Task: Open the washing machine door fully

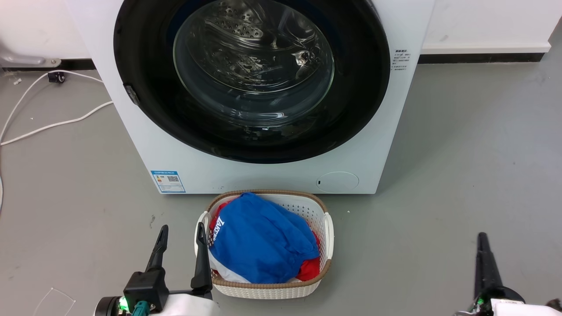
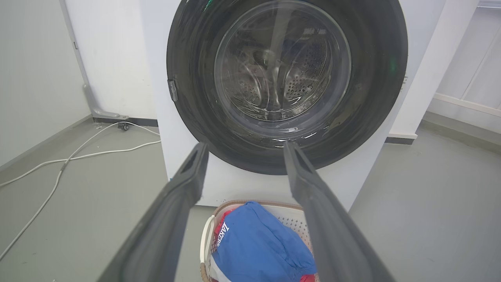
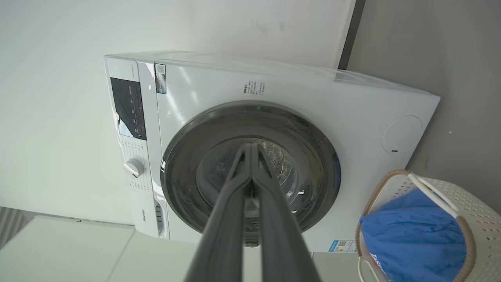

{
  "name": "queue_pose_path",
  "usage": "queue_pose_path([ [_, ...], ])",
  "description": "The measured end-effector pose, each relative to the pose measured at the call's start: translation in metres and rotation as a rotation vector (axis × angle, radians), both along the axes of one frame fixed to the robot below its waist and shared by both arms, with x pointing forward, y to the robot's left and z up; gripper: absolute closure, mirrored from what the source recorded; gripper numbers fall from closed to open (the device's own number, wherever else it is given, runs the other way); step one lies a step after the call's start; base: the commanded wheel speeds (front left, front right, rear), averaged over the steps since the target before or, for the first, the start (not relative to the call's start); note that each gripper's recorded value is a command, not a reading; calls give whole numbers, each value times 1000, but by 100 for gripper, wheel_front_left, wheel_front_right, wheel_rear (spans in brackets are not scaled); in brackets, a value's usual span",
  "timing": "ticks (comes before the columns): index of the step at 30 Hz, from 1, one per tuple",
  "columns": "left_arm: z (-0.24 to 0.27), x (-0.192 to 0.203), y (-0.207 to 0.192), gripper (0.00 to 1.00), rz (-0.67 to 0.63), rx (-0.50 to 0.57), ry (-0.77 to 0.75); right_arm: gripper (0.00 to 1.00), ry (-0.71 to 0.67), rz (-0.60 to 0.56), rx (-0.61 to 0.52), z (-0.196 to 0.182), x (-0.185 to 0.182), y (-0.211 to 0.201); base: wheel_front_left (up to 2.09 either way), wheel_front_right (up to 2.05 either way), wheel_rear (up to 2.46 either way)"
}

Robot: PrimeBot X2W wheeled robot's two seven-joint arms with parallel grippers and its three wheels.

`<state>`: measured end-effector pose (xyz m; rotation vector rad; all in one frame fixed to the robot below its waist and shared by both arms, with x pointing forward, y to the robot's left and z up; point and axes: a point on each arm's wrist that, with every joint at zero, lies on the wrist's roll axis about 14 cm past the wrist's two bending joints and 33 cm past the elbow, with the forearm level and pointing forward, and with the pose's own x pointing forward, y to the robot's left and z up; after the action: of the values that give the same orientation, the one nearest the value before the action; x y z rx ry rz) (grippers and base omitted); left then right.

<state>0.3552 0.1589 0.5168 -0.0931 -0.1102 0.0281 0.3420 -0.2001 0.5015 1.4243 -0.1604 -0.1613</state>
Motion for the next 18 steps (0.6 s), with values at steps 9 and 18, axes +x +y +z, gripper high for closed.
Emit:
queue_pose_path([
  [9,0,0,2,0,5,-5,1,100,-66,70,305,16,3,9,0,0,0],
  [18,-1,0,4,0,11,-4,2,100,-64,154,313,15,-1,11,0,0,0],
])
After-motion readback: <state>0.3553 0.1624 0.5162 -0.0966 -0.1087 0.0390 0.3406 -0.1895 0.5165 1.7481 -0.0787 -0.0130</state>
